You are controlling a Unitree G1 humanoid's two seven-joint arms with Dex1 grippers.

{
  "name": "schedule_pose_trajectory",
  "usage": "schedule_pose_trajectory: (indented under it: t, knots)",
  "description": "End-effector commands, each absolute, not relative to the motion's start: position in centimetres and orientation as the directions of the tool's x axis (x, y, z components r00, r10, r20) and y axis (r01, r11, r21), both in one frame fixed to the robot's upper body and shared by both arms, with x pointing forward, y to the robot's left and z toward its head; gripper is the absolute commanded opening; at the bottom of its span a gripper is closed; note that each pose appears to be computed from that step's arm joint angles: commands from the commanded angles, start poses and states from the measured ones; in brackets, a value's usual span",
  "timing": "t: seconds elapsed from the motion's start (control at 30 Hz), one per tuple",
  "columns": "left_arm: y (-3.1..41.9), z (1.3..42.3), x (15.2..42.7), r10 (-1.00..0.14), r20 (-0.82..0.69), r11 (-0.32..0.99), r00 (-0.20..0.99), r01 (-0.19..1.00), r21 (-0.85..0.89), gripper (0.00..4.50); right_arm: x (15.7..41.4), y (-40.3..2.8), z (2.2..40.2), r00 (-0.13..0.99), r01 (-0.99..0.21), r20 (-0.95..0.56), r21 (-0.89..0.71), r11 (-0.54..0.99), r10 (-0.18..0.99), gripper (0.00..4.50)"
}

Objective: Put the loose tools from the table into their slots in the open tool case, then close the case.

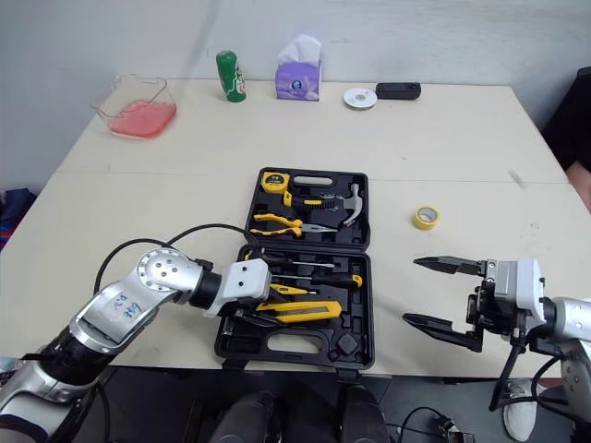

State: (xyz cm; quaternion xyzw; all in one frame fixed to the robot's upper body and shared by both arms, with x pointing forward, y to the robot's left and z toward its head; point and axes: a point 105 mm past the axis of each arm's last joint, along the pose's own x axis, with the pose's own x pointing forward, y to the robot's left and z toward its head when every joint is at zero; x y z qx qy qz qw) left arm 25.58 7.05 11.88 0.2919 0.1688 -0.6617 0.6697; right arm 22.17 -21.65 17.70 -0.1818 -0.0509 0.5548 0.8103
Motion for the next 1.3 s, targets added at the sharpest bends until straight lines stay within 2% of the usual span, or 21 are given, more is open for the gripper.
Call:
schedule_pose_trajectory:
  t: [0.03,0.2,0.23,0.27,0.4,0.63,0.77,0.87,1.1,1.13,1.3]
  knots:
    - [7.1,11.0,25.3,-0.748,-0.662,-0.099,0.046,0.979,0.181,1.25,22.1,-21.5,18.4,0.369,-0.875,-0.123,-0.379,0.300,0.921,4.50]
    - [7.1,11.2,25.6,-0.750,-0.660,-0.115,0.046,0.973,0.198,1.25,22.2,-21.8,18.3,0.375,-0.874,-0.127,-0.378,0.304,0.918,4.50]
    - [7.0,11.5,25.6,-0.760,-0.648,-0.118,0.046,0.971,0.207,2.26,22.2,-21.8,18.2,0.376,-0.873,-0.127,-0.379,0.306,0.918,4.50]
    - [6.9,11.7,25.6,-0.767,-0.640,-0.121,0.046,0.969,0.214,2.53,22.2,-21.8,18.2,0.378,-0.873,-0.126,-0.379,0.307,0.917,4.50]
    - [7.1,12.8,25.9,-0.775,-0.630,-0.157,0.044,0.953,0.258,4.27,22.3,-22.1,18.2,0.389,-0.867,-0.126,-0.383,0.317,0.913,4.50]
    - [6.7,15.1,25.4,-0.836,-0.549,-0.207,-0.019,0.937,0.281,4.27,22.5,-22.7,17.8,0.401,-0.862,-0.123,-0.386,0.329,0.908,4.50]
    - [6.5,16.9,25.5,-0.908,-0.416,-0.208,-0.039,0.906,0.369,4.27,22.4,-22.8,17.7,0.407,-0.860,-0.125,-0.386,0.334,0.905,4.50]
    - [6.1,17.7,25.5,-0.945,-0.323,-0.191,-0.054,0.892,0.409,3.49,22.4,-22.9,17.7,0.412,-0.859,-0.128,-0.386,0.337,0.902,4.50]
    - [5.0,15.7,25.1,-0.952,-0.296,-0.203,-0.084,0.893,0.401,0.28,22.3,-23.2,17.3,0.423,-0.856,-0.127,-0.380,0.350,0.897,4.50]
    - [5.0,15.4,25.1,-0.952,-0.294,-0.201,-0.083,0.896,0.397,0.05,22.3,-23.3,17.3,0.425,-0.856,-0.126,-0.379,0.352,0.897,4.50]
    - [5.2,13.6,25.1,-0.944,-0.321,-0.189,-0.069,0.914,0.360,0.05,22.3,-23.9,16.8,0.443,-0.850,-0.123,-0.374,0.372,0.888,4.50]
